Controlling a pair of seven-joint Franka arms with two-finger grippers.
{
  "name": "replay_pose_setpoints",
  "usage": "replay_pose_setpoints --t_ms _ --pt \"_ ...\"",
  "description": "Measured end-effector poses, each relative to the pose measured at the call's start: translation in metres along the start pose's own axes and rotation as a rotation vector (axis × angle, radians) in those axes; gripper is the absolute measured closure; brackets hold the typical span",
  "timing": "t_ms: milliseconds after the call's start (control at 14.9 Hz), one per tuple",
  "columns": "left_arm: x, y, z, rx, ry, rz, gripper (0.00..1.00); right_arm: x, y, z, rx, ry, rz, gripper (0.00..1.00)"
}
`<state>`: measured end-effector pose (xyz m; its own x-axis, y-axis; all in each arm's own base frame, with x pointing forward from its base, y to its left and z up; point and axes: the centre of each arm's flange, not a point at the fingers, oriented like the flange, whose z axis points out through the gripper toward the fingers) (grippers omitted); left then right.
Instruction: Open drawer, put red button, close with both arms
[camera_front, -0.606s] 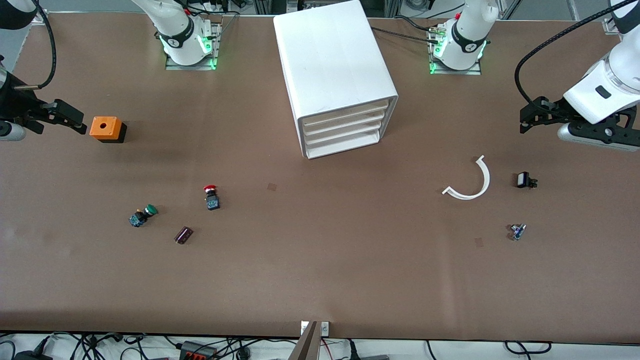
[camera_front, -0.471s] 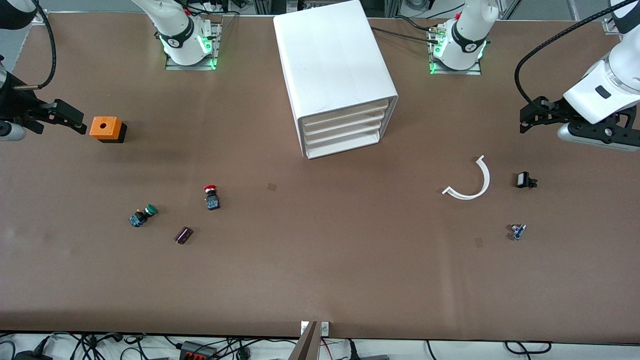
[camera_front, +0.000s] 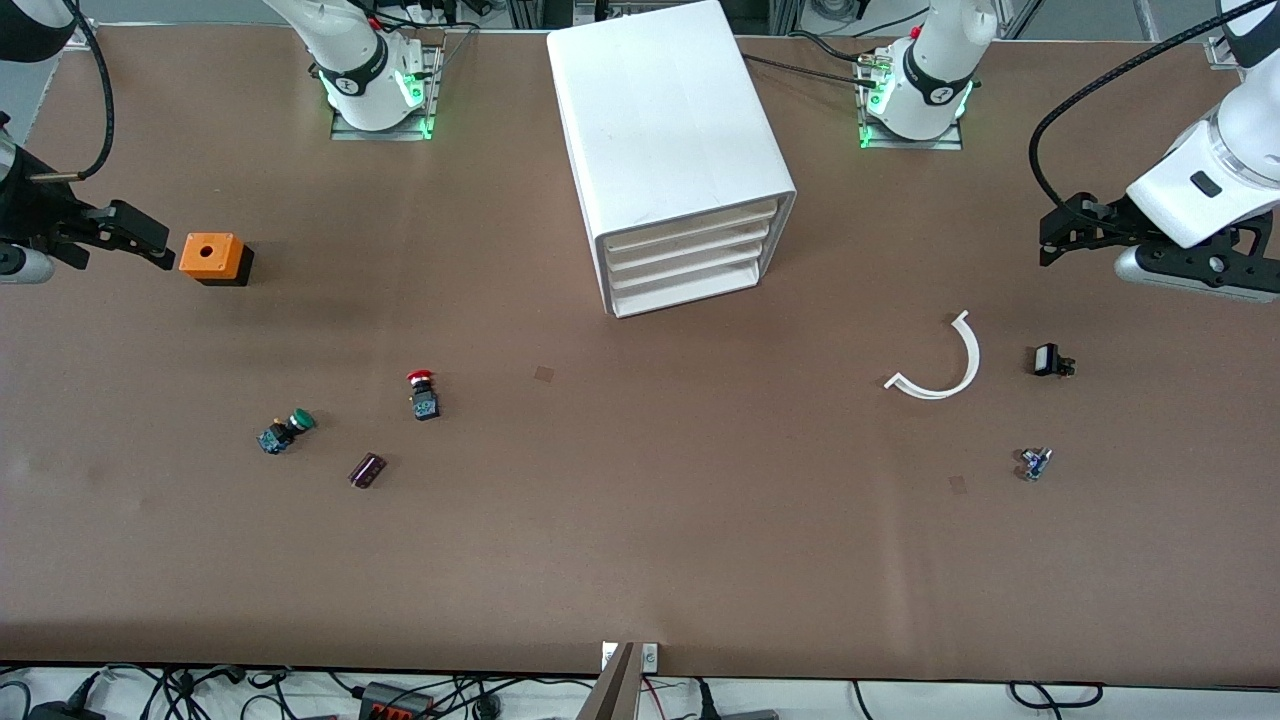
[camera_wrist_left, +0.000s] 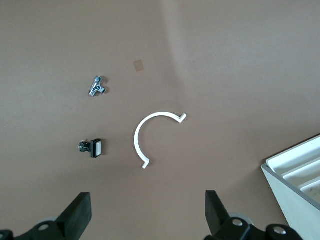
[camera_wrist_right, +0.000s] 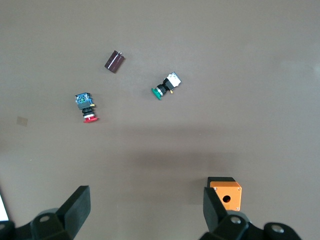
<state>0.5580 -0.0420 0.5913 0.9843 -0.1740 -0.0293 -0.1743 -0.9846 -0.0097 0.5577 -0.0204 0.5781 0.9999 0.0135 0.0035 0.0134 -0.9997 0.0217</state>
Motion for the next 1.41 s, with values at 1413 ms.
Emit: replay_pose_setpoints --t_ms 1413 --pt "0.032 0.142 0.306 -0.858 -0.28 0.042 0.0 0.088 -0.118 0.24 0.0 -0.108 -0.186 0.0"
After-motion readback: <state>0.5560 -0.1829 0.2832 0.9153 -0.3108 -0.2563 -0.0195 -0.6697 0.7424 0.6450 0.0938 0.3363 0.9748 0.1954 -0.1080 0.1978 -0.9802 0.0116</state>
